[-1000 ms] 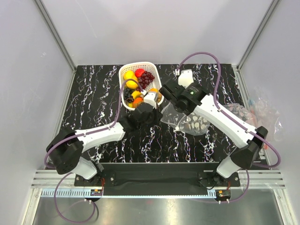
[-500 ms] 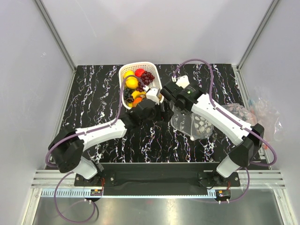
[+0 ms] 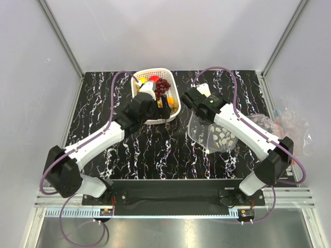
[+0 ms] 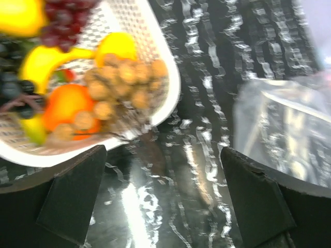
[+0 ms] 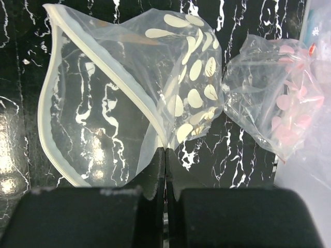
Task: Place the food in the zip-top bag and seal the zipper
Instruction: Pick up the fake fruit from the bin.
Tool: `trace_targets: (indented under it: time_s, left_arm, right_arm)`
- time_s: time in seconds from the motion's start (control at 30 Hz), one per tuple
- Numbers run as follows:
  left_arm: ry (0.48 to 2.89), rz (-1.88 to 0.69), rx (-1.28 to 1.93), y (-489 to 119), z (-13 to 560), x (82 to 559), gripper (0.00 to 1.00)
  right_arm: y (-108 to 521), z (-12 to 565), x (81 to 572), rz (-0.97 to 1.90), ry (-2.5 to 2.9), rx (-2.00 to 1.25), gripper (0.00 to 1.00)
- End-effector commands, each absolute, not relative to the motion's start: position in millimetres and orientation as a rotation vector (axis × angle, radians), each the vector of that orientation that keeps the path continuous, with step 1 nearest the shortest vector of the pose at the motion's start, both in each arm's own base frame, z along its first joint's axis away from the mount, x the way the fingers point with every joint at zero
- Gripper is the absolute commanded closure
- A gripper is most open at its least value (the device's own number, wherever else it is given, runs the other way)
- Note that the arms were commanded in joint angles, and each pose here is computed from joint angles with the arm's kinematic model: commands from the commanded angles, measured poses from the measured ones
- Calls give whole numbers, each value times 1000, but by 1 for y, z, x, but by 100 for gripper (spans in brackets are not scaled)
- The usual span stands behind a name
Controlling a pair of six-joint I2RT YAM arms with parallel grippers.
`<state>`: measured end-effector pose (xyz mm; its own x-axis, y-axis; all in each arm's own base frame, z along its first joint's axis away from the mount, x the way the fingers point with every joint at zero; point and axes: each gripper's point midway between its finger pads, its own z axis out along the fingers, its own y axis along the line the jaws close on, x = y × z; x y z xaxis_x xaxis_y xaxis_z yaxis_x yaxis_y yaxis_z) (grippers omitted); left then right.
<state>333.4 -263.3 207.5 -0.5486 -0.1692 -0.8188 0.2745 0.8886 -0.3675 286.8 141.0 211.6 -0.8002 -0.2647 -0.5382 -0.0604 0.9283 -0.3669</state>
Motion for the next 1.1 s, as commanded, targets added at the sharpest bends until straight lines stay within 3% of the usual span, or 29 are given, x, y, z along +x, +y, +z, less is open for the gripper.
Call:
trace_targets:
  time_s: [0.0, 0.3, 0.43, 0.47, 0.53, 0.57, 0.7, 1.07]
  left_arm:
    - [2154, -468, 116, -256, 203, 346, 1]
    - [2330, -419, 189, -269, 155, 348, 4]
    - [2383, -463, 197, -281, 136, 350, 18]
    - [2396, -464, 195, -281, 129, 348, 28]
    - [2393, -488, 180, -282, 124, 348, 39]
    - [2383, -498, 173, -282, 126, 349, 57]
    - [2300, -517, 157, -277, 152, 354, 97]
    - [2151, -575, 219, -267, 224, 351, 100]
  right_arm:
    - [144, 222, 293, -371, 2436, -224, 100]
    - [142, 216, 297, -351, 2437, -216, 100]
    - [140, 219, 295, -339, 2428, -209, 100]
    - [140, 220, 295, -335, 2427, -208, 100]
    - [138, 223, 294, -325, 2418, -200, 100]
    - [138, 223, 293, -322, 2416, -199, 100]
    - [136, 225, 291, -315, 2411, -195, 100]
    - [135, 223, 296, -310, 2401, -194, 100]
